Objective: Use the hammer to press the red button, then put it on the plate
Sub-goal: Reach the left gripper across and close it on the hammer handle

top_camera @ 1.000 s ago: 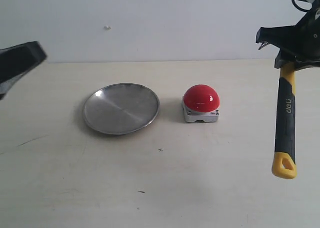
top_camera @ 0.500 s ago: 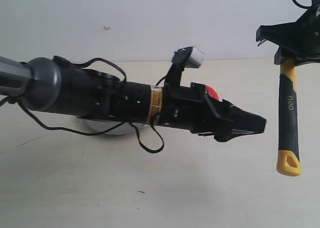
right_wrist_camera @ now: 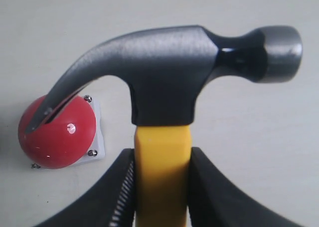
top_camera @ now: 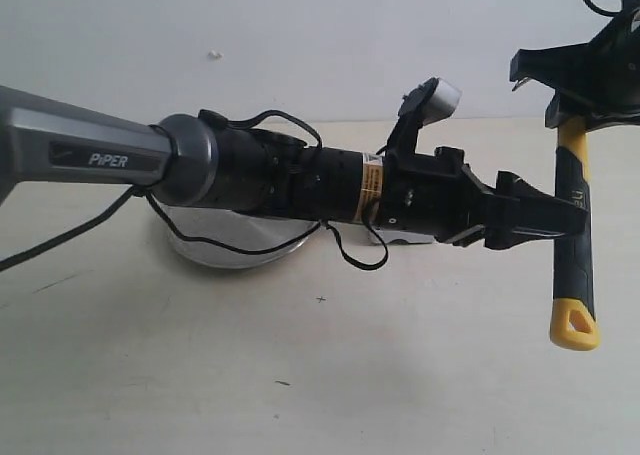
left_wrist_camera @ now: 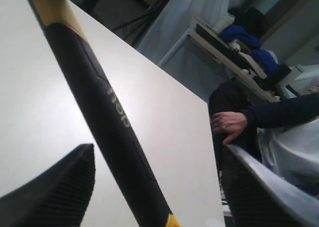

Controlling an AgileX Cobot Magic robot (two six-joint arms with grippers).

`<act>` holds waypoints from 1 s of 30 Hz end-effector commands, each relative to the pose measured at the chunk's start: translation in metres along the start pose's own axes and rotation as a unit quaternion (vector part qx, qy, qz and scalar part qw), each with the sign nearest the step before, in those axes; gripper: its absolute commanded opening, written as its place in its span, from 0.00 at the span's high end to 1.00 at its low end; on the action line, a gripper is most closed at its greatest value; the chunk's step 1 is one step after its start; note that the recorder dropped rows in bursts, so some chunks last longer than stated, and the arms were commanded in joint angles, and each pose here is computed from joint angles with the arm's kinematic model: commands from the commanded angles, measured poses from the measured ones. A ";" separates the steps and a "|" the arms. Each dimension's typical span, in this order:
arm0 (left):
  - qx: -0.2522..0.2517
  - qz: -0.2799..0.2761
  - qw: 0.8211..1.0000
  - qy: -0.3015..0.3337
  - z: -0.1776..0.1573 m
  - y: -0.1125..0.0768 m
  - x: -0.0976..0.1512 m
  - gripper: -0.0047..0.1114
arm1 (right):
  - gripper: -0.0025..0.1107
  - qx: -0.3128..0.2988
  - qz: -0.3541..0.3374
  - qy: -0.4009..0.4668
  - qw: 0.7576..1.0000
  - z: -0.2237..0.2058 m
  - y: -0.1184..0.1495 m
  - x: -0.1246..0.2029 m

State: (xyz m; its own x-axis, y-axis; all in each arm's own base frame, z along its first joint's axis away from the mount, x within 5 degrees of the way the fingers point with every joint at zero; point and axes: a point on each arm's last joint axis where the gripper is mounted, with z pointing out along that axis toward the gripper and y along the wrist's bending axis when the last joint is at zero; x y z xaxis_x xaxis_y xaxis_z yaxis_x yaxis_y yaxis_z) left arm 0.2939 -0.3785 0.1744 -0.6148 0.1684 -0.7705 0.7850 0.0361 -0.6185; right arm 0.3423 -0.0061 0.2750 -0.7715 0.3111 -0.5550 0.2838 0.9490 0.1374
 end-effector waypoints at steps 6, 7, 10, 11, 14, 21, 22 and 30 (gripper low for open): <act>0.014 -0.028 1.000 0.003 0.016 0.021 0.005 0.36 | 0.98 -0.011 -0.006 -0.033 0.999 -0.009 0.001 -0.006; 0.015 -0.030 0.999 0.001 0.019 0.023 0.005 0.36 | 0.98 -0.012 -0.004 -0.032 0.999 -0.009 0.002 -0.006; 0.036 -0.039 0.999 -0.004 0.024 0.026 0.002 0.36 | 0.98 -0.017 0.003 -0.030 0.999 -0.009 0.002 -0.006; 0.048 -0.041 0.998 -0.005 0.025 0.025 0.001 0.36 | 0.98 -0.017 0.003 -0.030 0.999 -0.009 0.002 -0.006; 0.068 -0.048 0.997 -0.007 0.030 0.026 -0.001 0.36 | 0.98 -0.017 0.003 -0.030 0.999 -0.009 0.002 -0.006; 0.077 -0.045 0.996 -0.003 0.040 0.023 0.001 0.37 | 0.98 -0.017 0.002 -0.031 0.999 -0.009 0.002 -0.006; 0.079 -0.045 0.996 -0.002 0.042 0.021 0.002 0.37 | 0.98 -0.017 0.002 -0.031 0.999 -0.009 0.002 -0.006; 0.060 -0.043 0.997 -0.003 0.049 0.019 0.002 0.37 | 0.98 -0.017 0.003 -0.029 0.999 -0.009 0.002 -0.006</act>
State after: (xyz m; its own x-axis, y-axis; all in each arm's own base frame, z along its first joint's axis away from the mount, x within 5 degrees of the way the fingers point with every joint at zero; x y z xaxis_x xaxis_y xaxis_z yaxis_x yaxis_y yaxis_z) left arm 0.3055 -0.4220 0.1518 -0.6800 0.1701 -0.7132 0.7126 -0.0760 -0.6975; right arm 0.3422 -0.0048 0.2748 -0.7721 0.3235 -0.5471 0.2862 0.9455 0.1552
